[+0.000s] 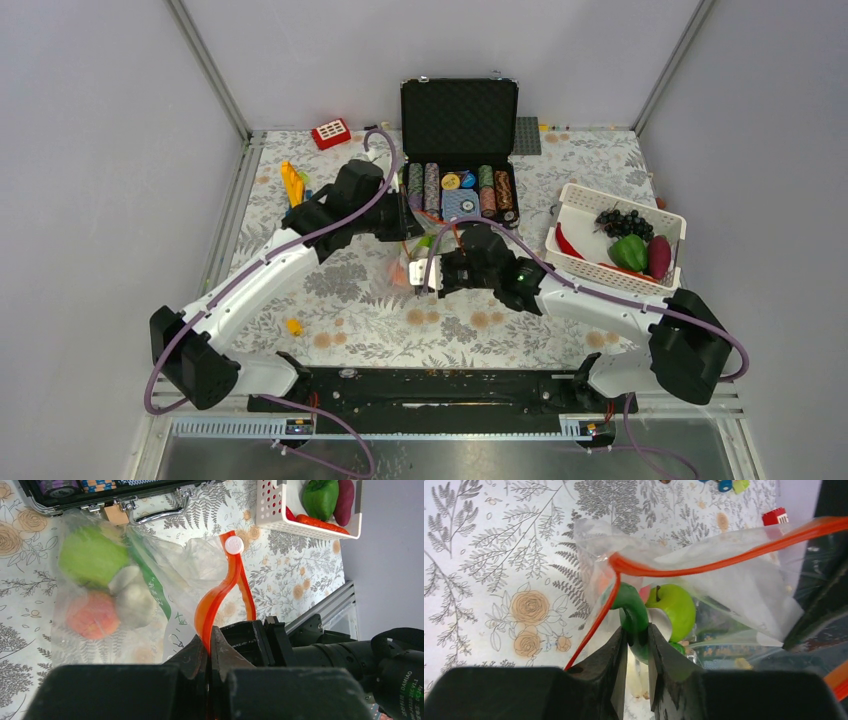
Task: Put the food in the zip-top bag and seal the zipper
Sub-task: Place the fake vegetable in the zipper food storage bag.
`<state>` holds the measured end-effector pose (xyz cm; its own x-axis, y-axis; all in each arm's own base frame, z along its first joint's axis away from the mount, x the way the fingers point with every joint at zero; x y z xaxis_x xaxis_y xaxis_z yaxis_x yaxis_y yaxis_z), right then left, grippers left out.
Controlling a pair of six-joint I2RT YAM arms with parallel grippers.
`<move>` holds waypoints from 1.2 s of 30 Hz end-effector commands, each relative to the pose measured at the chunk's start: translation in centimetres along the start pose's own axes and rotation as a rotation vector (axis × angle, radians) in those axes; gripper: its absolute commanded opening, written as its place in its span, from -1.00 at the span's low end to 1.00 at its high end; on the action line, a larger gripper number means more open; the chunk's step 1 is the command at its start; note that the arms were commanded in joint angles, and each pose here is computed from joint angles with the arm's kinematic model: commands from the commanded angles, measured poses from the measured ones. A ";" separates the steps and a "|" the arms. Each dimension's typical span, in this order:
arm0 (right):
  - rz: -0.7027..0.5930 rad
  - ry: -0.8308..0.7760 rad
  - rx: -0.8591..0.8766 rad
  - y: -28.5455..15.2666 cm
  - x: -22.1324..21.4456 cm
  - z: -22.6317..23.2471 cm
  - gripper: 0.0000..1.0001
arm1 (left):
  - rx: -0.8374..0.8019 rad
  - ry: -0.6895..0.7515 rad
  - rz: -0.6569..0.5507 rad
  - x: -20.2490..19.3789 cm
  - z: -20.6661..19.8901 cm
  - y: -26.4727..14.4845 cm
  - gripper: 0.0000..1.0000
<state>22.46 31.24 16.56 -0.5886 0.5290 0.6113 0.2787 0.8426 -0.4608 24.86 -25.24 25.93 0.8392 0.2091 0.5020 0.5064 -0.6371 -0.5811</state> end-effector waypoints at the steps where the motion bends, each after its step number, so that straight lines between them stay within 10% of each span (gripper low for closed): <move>1: 0.150 0.077 0.195 -1.2 -3.0 4.6 -0.48 | -0.100 0.067 -0.092 2.7 -3.2 -1.6 -1.00; 24: -0.063 0.084 -0.202 -7.3 4.4 -3.8 0.97 | -0.147 0.057 -0.009 -0.5 -1.7 -0.6 -1.00; 36: -0.087 0.461 -0.508 -14.2 5.2 -5.6 0.99 | -0.148 0.069 -0.082 0.8 -1.8 -0.1 -1.00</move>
<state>18.29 25.03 27.71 -0.4894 0.4005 0.7746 0.4247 0.8853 -0.1894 24.28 -26.05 25.11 0.8399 0.1736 0.5141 0.4727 -0.6995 -0.5360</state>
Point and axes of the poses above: each gripper's point midway between its finger pads, its own y axis out along the fingers, its own z axis along the line the jaws close on, x = y × z, the point moved 3 cm from there along -y, back along the fingers, and after that the axes turned 8 degrees about -y, right-handed, at the moved point
